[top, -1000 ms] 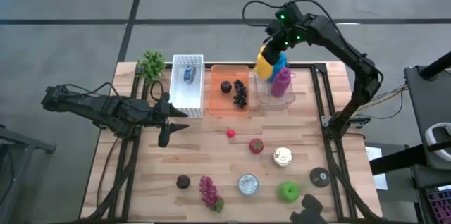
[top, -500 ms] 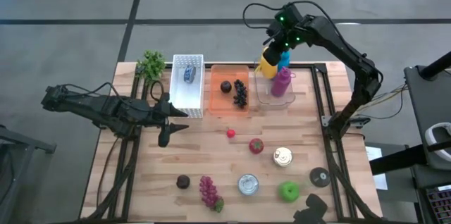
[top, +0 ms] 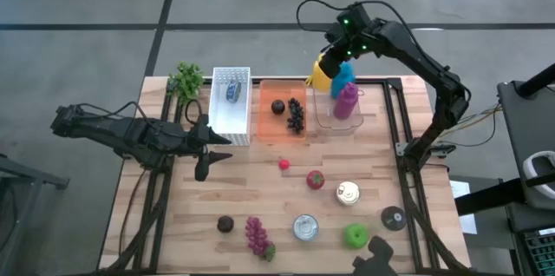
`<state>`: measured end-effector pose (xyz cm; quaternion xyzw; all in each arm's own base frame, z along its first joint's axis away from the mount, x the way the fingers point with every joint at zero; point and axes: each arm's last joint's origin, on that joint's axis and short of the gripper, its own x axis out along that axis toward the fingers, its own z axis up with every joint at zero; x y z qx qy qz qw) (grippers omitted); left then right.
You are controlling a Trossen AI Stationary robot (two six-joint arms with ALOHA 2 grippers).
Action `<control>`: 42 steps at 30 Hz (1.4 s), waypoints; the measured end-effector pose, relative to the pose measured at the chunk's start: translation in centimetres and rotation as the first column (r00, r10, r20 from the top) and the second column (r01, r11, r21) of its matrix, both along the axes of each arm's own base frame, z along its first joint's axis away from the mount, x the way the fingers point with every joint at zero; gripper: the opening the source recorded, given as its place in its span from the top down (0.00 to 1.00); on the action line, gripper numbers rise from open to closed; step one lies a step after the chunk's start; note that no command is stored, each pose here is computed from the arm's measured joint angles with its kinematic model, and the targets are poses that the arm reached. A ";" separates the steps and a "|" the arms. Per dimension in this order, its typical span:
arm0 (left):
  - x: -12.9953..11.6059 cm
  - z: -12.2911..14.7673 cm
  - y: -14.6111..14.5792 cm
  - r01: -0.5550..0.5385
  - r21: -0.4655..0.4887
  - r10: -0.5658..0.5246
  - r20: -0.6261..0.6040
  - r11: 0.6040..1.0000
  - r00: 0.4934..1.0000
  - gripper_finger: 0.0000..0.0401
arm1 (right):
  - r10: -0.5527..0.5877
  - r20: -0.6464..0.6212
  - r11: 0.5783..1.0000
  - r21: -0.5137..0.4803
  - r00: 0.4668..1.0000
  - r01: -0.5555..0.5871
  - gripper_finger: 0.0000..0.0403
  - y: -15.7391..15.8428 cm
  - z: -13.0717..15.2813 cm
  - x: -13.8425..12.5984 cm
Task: Pick & Place Food Item
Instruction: Put the yellow tumbler into the transparent bin
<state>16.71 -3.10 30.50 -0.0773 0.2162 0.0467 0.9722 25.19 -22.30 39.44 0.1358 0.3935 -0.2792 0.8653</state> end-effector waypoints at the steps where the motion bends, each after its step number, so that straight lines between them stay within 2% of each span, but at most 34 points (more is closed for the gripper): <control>1: 0.0 0.0 0.0 0.000 0.000 0.000 0.000 1.000 1.000 0.52 | 0.000 -0.001 1.000 0.001 1.000 0.000 0.87 0.0 0.0 0.0; 15: 0.0 0.0 0.0 0.001 0.002 -0.001 0.000 1.000 1.000 0.55 | 0.017 -0.003 1.000 -0.022 1.000 -0.017 0.87 -0.7 -2.3 0.7; 28: 0.0 0.0 0.0 0.001 0.002 -0.001 0.000 1.000 1.000 0.50 | 0.023 -0.025 1.000 -0.008 0.999 -0.023 0.87 -1.2 -6.2 1.2; 42: 0.0 0.0 0.0 0.000 -0.001 0.000 0.000 1.000 1.000 0.47 | 0.050 -0.042 0.999 -0.019 0.998 -0.051 0.85 -1.2 -6.9 1.2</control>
